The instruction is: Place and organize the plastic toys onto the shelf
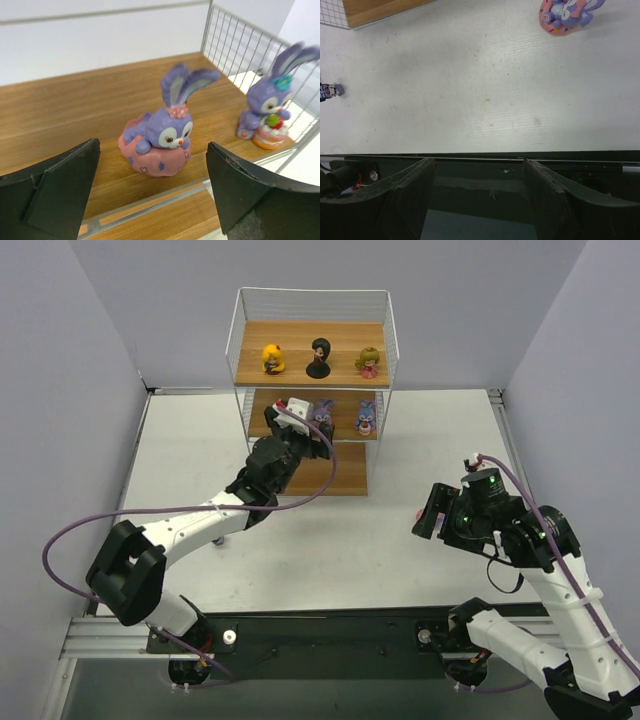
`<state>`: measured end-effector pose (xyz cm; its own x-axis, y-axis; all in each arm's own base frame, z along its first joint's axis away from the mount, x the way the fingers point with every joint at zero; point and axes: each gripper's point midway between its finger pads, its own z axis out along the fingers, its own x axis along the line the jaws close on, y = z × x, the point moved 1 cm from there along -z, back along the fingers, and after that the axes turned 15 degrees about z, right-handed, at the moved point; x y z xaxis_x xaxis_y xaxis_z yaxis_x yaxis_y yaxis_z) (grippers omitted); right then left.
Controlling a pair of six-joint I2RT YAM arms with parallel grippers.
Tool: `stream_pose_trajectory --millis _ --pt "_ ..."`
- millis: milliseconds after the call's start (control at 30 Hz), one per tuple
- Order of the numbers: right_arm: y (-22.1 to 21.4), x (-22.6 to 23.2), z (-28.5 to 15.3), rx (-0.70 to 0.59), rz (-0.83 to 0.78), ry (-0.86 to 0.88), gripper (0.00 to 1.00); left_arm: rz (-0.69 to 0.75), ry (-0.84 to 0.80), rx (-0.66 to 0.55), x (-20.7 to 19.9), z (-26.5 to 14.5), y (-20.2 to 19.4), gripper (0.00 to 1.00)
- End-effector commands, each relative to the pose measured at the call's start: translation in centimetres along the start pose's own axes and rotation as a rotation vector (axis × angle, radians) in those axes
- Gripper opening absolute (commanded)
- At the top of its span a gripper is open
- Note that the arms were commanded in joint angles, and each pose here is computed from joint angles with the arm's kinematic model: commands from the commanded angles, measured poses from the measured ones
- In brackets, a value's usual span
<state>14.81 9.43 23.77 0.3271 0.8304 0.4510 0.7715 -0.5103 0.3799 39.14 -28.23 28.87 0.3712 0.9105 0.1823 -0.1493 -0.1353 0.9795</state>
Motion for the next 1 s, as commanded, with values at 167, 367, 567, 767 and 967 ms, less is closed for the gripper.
stream_pose_trajectory --millis 167,367,567,767,967 --pt "0.4 -3.3 2.3 -0.020 0.045 -0.201 0.73 -0.063 0.035 -0.145 3.5 -4.9 8.1 0.97" --pt "3.1 -7.0 4.7 -0.144 0.169 -0.341 0.73 -0.097 0.041 -0.073 4.8 -9.7 6.4 0.97" --pt "4.7 -9.9 8.2 -0.147 0.351 -0.394 0.67 -0.132 -0.017 0.074 4.5 -12.7 4.3 0.97" --pt "7.7 -11.3 12.2 -0.212 0.476 -0.366 0.60 -0.215 -0.074 0.223 3.1 -14.5 0.8 0.97" --pt "8.6 -11.0 15.7 -0.149 0.496 -0.320 0.51 -0.246 -0.207 0.222 1.0 -15.8 0.4 0.97"
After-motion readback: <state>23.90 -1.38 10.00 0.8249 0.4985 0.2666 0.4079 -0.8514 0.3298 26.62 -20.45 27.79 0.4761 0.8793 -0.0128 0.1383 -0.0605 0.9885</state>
